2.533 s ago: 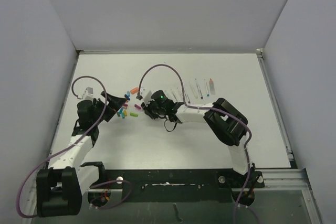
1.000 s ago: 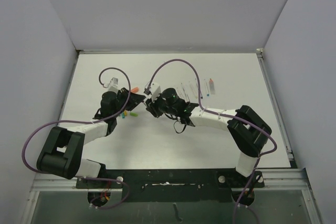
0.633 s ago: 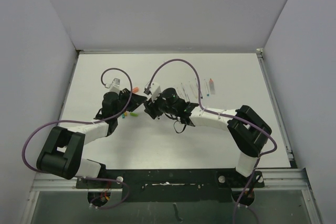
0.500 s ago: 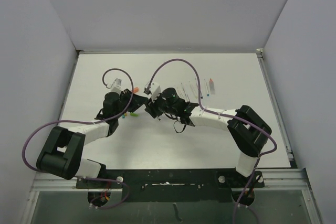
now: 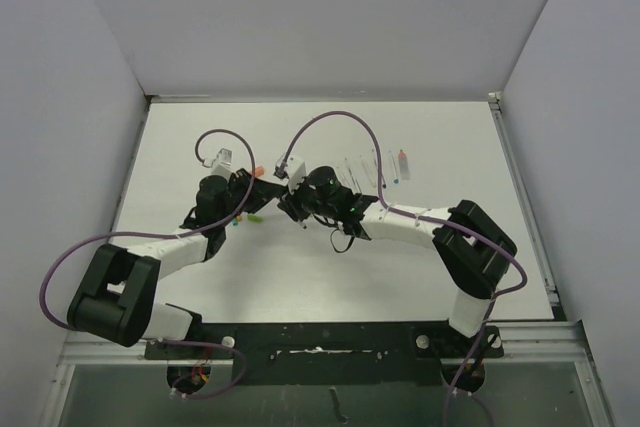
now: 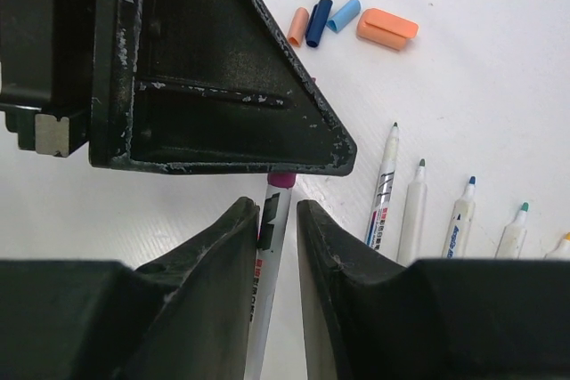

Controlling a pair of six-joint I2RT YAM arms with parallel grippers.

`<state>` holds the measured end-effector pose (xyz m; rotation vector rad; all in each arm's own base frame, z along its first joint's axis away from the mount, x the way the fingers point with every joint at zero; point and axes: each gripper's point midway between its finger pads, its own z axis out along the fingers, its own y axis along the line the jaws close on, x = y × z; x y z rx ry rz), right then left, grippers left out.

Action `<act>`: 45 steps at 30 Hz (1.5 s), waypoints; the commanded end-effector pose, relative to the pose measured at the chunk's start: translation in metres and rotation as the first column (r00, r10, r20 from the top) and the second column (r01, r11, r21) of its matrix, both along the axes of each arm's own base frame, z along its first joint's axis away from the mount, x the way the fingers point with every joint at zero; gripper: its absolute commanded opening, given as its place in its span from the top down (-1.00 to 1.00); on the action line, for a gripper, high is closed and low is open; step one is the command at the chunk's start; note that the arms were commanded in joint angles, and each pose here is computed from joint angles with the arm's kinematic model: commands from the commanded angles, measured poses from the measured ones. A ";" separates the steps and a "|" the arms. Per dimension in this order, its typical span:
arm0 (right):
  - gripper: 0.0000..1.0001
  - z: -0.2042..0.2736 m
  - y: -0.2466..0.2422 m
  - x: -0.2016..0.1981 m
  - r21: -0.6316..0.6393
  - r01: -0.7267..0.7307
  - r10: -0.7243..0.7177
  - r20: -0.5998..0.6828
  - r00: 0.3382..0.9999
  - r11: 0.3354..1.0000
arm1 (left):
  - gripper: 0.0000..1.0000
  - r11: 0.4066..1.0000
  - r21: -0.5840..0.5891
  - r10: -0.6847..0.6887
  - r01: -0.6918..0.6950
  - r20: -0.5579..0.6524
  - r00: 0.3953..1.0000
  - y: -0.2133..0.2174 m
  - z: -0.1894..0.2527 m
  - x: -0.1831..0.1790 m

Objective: Open the pen caps

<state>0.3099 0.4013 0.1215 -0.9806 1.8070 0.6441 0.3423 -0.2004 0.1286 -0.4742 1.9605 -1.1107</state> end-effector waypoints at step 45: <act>1.00 0.009 -0.043 -0.022 0.043 0.082 -0.081 -0.015 0.997 0.996 | 1.00 0.941 0.081 0.318 -0.330 0.129 0.939 0.100 0.037 0.082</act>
